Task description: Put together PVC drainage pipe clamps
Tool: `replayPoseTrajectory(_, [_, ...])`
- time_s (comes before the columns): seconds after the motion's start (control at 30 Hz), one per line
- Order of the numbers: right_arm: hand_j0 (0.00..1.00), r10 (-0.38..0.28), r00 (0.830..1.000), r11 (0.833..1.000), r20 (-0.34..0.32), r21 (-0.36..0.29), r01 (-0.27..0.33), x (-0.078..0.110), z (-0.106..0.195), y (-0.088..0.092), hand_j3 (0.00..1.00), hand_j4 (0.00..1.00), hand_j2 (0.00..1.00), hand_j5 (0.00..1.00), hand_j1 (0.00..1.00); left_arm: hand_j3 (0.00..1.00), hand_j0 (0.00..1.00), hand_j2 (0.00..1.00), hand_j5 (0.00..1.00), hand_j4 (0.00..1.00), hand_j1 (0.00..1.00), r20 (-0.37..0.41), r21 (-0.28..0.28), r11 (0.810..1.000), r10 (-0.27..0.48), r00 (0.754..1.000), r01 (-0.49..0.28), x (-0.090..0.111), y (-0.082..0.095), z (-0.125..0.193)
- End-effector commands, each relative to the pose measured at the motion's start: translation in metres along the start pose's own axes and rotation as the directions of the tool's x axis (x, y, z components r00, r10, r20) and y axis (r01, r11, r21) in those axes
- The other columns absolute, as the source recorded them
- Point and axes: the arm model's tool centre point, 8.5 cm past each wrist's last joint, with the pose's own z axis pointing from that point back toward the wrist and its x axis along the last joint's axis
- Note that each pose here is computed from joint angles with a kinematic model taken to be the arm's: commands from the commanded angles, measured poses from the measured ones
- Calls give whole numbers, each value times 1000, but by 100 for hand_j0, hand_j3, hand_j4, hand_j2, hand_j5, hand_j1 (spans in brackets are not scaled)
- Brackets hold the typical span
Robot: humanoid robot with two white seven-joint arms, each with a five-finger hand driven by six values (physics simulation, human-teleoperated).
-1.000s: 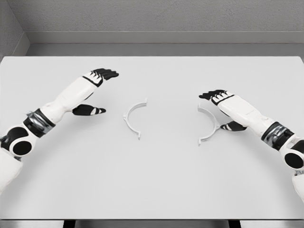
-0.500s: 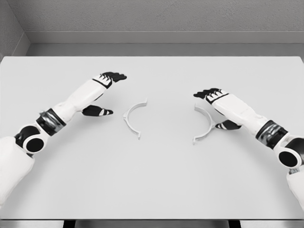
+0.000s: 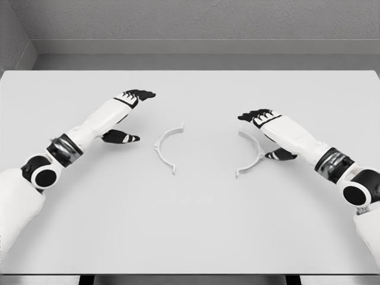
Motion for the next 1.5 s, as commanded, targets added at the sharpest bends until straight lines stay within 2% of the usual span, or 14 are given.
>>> replayPoseTrajectory(0.0, [100,-7,1000,1000,0,-1,7,1,-1,1,100,100,100,100,100,100,100,100,100,100,100,-8,2,1000,19,1000,-19,-1,-5,-2])
replayPoseTrajectory(0.17, [100,-14,1000,1000,5,-11,14,4,-6,-1,100,100,100,100,100,100,100,100,100,100,100,-16,-1,999,34,999,-34,-2,-12,-6])
replayPoseTrajectory(0.33, [100,-13,1000,1000,11,-12,13,7,-10,0,100,100,100,100,100,100,100,100,100,100,100,0,-5,999,52,999,-53,5,-21,-14])
replayPoseTrajectory(0.63, [100,-19,1000,1000,21,-7,19,15,-19,1,100,100,100,100,100,100,100,100,100,100,100,8,-9,999,53,999,-53,9,-25,-18])
replayPoseTrajectory(0.87, [100,-9,1000,1000,-4,-5,9,5,-13,-3,100,100,100,100,100,100,100,100,100,100,100,22,-14,999,52,998,-52,15,-30,-23])
replayPoseTrajectory(0.93, [100,-9,999,1000,-34,-12,8,-3,-11,-7,100,100,100,100,100,100,100,100,100,100,100,25,-12,998,56,998,-56,17,-31,-24])
replayPoseTrajectory(0.97, [100,-19,999,1000,-48,0,19,-9,-10,-2,100,100,100,100,100,100,100,100,100,100,100,28,-11,998,58,998,-57,18,-32,-24])
replayPoseTrajectory(1.1, [100,-27,998,1000,-59,4,27,-14,-16,-3,100,100,100,100,100,100,100,100,100,100,100,45,-13,998,64,997,-63,26,-38,-30])
replayPoseTrajectory(1.47, [100,-26,999,1000,-28,10,27,4,-32,2,100,100,100,100,100,100,100,100,100,100,100,83,-8,998,66,994,-65,42,-44,-41])
